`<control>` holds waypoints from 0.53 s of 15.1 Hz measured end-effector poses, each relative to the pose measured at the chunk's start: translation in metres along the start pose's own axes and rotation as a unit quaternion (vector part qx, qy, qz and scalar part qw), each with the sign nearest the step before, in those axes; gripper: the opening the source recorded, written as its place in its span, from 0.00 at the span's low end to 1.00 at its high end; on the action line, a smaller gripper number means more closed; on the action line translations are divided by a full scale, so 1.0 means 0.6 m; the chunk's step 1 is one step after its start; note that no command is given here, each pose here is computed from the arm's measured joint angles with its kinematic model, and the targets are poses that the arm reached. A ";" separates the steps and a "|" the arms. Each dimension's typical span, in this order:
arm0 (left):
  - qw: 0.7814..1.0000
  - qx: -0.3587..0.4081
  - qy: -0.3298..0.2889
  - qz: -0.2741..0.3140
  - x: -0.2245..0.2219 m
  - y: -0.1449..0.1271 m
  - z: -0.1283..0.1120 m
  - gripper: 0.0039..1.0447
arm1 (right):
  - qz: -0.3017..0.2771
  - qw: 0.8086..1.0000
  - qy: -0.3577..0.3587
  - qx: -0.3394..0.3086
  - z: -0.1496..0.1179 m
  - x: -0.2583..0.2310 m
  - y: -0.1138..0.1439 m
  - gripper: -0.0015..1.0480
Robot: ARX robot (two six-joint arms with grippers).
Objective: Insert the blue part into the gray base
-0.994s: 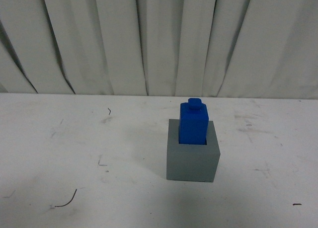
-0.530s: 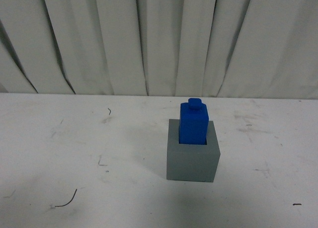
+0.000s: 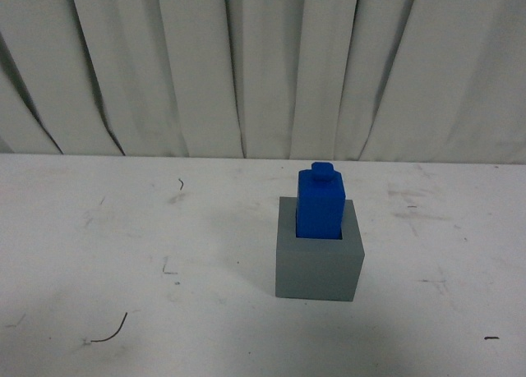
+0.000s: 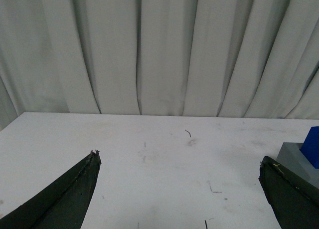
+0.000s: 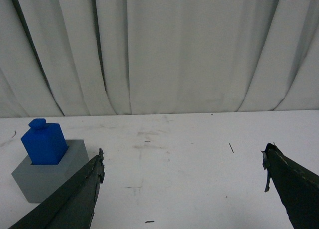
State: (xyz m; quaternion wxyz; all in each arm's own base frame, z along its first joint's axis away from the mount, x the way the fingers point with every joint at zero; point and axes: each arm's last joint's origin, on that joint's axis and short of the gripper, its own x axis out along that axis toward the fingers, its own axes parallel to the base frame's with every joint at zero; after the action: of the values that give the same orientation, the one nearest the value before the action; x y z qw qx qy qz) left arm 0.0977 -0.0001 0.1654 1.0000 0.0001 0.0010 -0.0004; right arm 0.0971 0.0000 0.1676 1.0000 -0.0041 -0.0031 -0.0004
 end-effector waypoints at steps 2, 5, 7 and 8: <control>1.000 0.000 0.000 0.000 0.000 0.000 0.000 0.94 | 0.000 1.000 0.000 0.000 0.000 0.000 0.000 0.94; 1.000 0.000 0.000 0.000 0.000 0.000 0.000 0.94 | 0.000 1.000 0.000 0.000 0.000 0.000 0.000 0.94; 1.000 0.000 0.000 0.000 0.000 0.000 0.000 0.94 | 0.000 1.000 0.000 0.000 0.000 0.000 0.000 0.94; 1.000 0.000 0.000 0.000 0.000 0.000 0.000 0.94 | 0.000 1.000 0.000 0.000 0.000 0.000 0.000 0.94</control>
State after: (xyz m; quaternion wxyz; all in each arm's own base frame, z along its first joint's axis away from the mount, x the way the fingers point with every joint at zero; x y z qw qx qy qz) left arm 0.0977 -0.0001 0.1654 1.0000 0.0001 0.0010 -0.0004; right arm 0.0971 0.0000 0.1676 1.0000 -0.0041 -0.0031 -0.0004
